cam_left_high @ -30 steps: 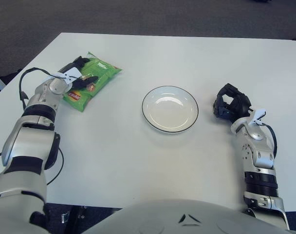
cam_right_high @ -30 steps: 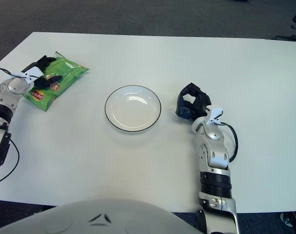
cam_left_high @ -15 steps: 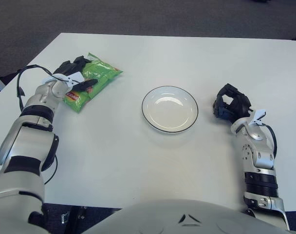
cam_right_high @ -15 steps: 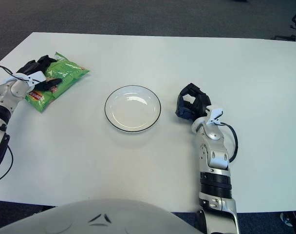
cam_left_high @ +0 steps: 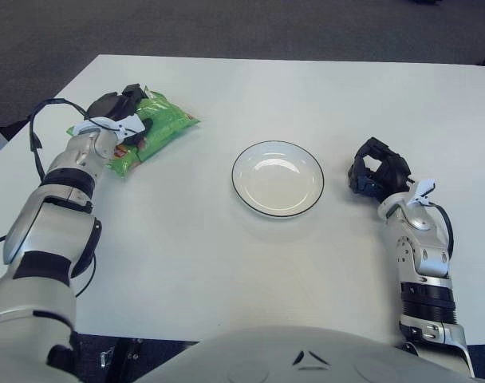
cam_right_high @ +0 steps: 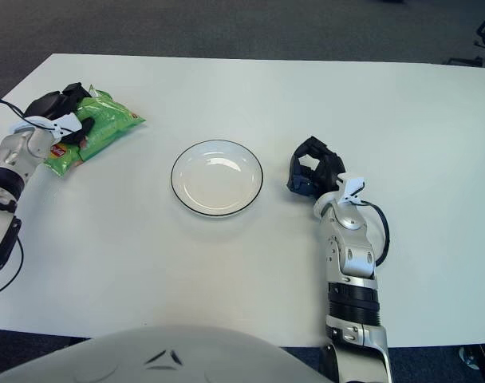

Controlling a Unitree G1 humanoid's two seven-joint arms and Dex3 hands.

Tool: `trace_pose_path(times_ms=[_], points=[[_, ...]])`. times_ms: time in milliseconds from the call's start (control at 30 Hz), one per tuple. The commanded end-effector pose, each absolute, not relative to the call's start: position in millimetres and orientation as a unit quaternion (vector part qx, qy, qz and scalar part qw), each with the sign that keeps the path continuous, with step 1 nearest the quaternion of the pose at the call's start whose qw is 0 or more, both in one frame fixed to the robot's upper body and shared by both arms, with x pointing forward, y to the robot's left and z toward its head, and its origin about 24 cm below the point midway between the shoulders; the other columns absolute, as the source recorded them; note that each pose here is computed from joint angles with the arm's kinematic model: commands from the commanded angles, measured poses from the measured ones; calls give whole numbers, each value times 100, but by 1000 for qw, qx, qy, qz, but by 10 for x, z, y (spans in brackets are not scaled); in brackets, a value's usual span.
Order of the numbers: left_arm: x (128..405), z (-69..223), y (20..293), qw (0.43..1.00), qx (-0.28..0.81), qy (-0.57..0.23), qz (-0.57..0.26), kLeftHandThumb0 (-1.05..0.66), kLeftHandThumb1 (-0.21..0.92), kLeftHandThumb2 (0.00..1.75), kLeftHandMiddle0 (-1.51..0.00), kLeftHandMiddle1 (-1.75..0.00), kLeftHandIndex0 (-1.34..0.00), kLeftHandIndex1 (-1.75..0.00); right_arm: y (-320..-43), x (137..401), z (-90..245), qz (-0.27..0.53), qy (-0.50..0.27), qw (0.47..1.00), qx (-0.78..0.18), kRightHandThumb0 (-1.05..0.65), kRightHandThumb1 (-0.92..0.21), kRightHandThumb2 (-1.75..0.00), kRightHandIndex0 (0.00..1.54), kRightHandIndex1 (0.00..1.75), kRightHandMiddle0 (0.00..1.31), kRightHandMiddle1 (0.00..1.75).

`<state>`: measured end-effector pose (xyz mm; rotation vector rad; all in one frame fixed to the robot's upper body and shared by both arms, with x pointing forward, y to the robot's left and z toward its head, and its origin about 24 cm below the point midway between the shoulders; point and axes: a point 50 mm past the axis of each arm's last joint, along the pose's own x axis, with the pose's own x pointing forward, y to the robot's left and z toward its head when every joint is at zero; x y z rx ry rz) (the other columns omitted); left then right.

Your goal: Put the snack into the plate.

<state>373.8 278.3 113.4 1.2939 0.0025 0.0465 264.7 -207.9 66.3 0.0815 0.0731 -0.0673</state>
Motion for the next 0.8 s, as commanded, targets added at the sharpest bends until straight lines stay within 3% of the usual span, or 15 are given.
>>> trace_pose_path(times_ms=[0, 333, 767], points=[[3622, 802, 2811, 801, 595, 60, 13, 52, 19, 147, -71, -175, -91, -175, -2067, 2486, 318, -40, 117, 990, 62, -48, -33, -130, 128, 175, 60, 175], [3637, 864, 2767, 808, 588, 24, 27, 54, 15, 152, -74, -175, -100, -175, -2075, 2484, 314, -39, 117, 991, 58, -48, -33, -130, 129, 175, 60, 175], [3661, 1077, 2502, 786, 606, -115, 42, 52, 17, 149, -72, -175, -98, -175, -2086, 2496, 299, -36, 119, 990, 59, -48, -33, -130, 128, 175, 61, 175]])
